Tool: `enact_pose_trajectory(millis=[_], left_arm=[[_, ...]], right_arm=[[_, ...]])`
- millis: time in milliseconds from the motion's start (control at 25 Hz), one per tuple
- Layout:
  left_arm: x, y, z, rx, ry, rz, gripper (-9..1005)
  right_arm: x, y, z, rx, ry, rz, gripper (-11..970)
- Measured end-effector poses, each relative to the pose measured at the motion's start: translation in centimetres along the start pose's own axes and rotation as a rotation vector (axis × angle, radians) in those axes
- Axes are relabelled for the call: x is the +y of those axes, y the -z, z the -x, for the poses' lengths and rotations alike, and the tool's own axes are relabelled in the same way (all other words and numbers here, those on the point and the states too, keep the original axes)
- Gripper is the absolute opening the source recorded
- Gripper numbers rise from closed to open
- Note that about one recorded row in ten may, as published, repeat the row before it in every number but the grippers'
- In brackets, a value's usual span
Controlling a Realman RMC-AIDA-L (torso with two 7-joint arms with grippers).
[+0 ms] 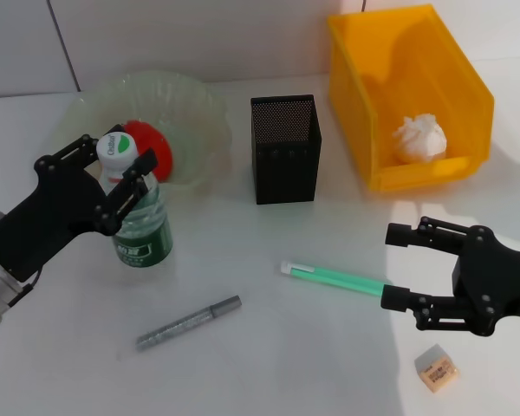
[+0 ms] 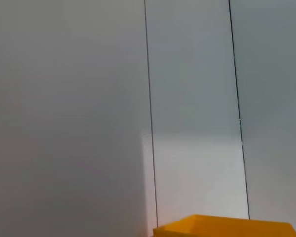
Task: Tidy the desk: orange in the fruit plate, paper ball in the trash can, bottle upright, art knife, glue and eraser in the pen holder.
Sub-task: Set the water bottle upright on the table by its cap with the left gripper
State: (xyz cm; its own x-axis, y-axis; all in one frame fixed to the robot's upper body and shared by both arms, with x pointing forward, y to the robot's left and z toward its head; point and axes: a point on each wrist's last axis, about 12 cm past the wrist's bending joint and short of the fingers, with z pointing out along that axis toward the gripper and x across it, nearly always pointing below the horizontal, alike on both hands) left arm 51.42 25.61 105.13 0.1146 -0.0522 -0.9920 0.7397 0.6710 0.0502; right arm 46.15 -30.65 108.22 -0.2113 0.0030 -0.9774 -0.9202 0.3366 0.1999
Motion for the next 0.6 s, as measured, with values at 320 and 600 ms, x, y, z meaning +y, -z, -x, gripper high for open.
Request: enact_pose_trajectory(millis=[320, 600], left_arm=[[0.55, 0.56, -0.45, 0.033, -0.024, 0.058, 444], [0.53, 0.59, -0.66, 0.038, -0.045, 0.082, 443]], right_arm=[[0.11, -0.11, -0.23, 0.004, -0.009, 0.003, 827], [0.12, -0.19, -0.26, 0.005, -0.010, 0.005, 827]])
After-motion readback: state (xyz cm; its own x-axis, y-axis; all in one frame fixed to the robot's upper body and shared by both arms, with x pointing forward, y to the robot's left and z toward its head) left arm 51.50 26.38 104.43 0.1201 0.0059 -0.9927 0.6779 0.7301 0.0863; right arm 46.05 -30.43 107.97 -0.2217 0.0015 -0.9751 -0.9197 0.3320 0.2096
